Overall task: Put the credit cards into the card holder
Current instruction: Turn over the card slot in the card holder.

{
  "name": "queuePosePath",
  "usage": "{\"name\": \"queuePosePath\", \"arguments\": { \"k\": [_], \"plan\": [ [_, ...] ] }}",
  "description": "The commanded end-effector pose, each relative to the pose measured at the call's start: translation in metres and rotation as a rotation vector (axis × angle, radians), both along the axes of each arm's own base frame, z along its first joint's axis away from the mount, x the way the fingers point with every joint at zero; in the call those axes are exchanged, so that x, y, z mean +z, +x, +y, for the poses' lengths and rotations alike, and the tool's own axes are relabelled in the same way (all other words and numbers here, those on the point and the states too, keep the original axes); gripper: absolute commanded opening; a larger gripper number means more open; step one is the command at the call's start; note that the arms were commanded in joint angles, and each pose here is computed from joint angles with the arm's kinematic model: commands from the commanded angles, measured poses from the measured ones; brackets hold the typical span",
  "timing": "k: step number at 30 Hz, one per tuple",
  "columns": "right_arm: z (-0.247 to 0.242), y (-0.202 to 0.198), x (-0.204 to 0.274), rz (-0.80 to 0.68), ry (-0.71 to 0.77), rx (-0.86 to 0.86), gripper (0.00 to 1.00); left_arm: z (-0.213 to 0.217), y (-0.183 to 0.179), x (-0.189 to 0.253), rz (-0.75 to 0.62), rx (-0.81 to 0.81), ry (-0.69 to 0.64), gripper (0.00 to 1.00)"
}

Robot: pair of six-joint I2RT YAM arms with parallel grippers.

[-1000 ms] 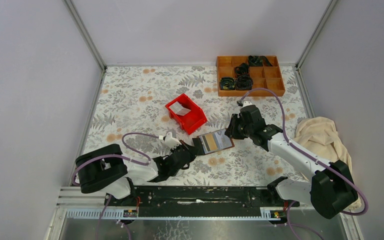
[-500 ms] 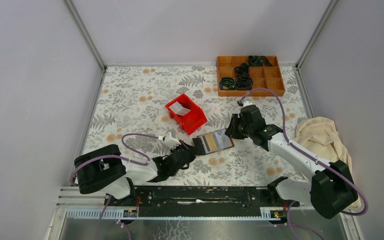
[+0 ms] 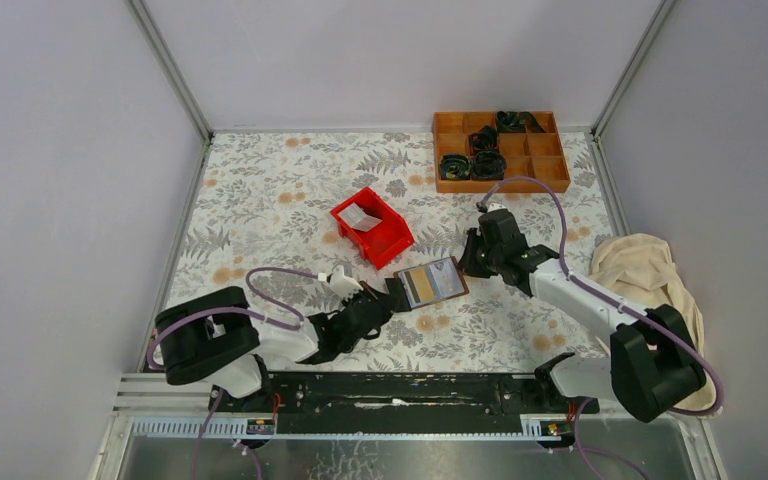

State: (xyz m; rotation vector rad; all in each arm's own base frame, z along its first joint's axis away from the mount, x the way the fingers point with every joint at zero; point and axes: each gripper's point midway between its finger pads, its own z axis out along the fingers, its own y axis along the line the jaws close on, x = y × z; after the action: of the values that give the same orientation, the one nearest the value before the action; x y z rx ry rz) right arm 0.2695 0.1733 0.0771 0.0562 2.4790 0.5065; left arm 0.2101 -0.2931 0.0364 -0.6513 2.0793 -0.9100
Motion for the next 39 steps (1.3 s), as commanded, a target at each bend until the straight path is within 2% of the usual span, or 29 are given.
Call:
{"name": "queuePosePath", "arguments": {
  "k": [1,20,39],
  "plan": [
    [-0.008,0.021,0.002,-0.045,-0.017,-0.059,0.09,-0.010,0.007,0.013,-0.030,0.019,-0.039,0.00],
    [-0.030,0.022,-0.060,0.096,-0.058,-0.134,0.05,-0.018,0.010,0.014,-0.036,0.022,-0.068,0.00],
    [-0.026,0.007,-0.078,0.156,-0.029,-0.127,0.04,-0.031,0.017,0.032,-0.079,0.009,-0.105,0.00]
  ]
}}
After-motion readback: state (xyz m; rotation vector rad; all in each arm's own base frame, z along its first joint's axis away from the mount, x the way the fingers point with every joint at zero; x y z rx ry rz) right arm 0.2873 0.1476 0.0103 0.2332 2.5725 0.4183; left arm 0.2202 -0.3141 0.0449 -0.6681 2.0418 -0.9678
